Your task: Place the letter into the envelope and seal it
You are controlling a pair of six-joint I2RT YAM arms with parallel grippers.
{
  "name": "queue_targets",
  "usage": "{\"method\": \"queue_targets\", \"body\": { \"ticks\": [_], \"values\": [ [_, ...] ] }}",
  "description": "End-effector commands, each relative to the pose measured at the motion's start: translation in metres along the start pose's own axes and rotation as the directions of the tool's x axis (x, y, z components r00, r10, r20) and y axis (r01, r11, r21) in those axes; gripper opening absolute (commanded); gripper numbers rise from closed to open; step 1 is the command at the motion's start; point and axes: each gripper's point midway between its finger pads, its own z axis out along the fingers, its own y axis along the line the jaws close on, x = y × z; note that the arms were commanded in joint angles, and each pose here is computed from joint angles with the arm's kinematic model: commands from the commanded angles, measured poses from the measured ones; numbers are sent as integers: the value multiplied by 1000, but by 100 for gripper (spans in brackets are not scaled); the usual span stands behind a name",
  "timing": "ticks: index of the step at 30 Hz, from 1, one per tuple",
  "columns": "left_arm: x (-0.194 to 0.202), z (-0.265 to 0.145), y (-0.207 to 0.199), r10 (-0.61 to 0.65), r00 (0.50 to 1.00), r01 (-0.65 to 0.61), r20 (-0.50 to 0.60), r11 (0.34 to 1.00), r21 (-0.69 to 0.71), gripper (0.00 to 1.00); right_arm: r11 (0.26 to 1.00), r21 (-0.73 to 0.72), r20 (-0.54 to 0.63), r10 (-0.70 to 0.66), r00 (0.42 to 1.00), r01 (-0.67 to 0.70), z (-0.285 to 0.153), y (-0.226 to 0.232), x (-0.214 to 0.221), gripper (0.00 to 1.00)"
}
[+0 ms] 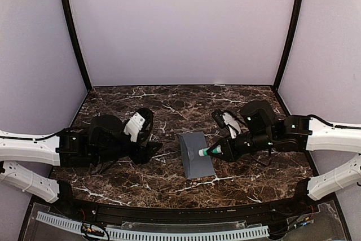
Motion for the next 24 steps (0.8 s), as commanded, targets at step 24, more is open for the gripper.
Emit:
{"method": "queue_targets", "body": {
  "ticks": [24],
  "values": [
    [-33,35,-168,451,833,-546,320,763,347,64,972,-215,-137,61,989,-90,2,51,-8,0]
  ]
}}
